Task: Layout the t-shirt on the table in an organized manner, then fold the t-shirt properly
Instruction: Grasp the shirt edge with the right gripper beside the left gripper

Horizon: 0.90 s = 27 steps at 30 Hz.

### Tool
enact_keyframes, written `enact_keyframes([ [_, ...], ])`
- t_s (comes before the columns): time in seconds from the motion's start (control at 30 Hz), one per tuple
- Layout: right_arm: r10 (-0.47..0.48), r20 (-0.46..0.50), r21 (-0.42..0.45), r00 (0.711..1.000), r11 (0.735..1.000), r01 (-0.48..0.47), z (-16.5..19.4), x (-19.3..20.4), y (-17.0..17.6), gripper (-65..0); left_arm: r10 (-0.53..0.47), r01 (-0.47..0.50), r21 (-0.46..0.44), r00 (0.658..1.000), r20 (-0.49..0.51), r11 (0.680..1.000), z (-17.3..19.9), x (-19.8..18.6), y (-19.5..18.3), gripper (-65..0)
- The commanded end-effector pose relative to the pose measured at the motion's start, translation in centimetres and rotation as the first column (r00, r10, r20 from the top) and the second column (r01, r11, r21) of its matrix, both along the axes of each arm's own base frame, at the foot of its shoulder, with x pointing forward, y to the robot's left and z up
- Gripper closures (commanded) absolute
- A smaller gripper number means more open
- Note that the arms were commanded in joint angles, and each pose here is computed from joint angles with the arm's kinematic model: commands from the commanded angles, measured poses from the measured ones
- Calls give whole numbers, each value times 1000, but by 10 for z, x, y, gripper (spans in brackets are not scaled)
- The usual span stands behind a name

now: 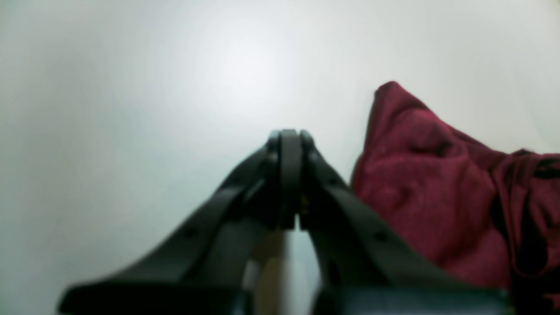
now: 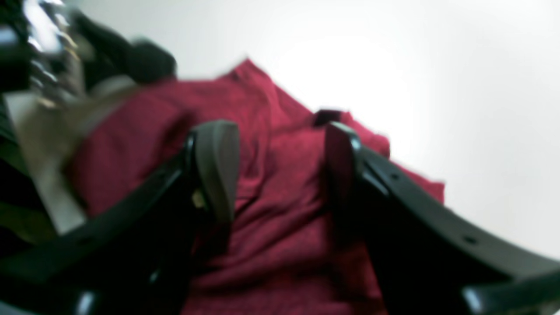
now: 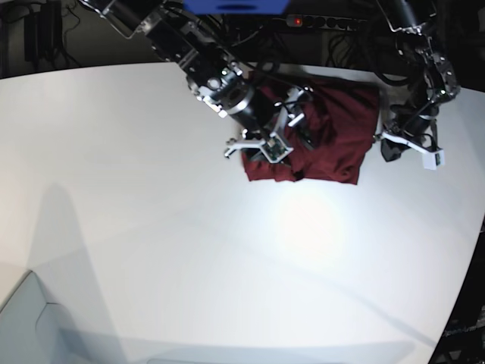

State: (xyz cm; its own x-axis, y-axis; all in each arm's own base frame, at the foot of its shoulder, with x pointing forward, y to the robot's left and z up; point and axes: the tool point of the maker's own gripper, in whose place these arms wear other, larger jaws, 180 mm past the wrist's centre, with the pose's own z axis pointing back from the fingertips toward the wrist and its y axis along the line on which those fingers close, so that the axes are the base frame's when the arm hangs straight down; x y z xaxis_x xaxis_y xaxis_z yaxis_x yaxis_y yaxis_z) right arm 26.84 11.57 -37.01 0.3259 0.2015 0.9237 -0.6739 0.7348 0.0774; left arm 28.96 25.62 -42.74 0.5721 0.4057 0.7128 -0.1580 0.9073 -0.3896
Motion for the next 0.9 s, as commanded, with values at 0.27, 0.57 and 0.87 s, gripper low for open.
enact_keyframes([
  [0.27, -90, 37, 74, 995, 994, 87, 22, 25, -10, -322, 0, 0, -9, 1000, 24, 1000, 5, 4, -3, -1],
  [0.57, -95, -27, 77, 995, 992, 97, 6, 3, -9, -322, 4, -3, -27, 999, 35, 1000, 6, 9, -10, -1],
  [0.87, -74, -60, 64, 995, 995, 78, -6, -5, 1, -317, -66, 68, -36, 997, 34, 997, 4, 17, -36, -1],
])
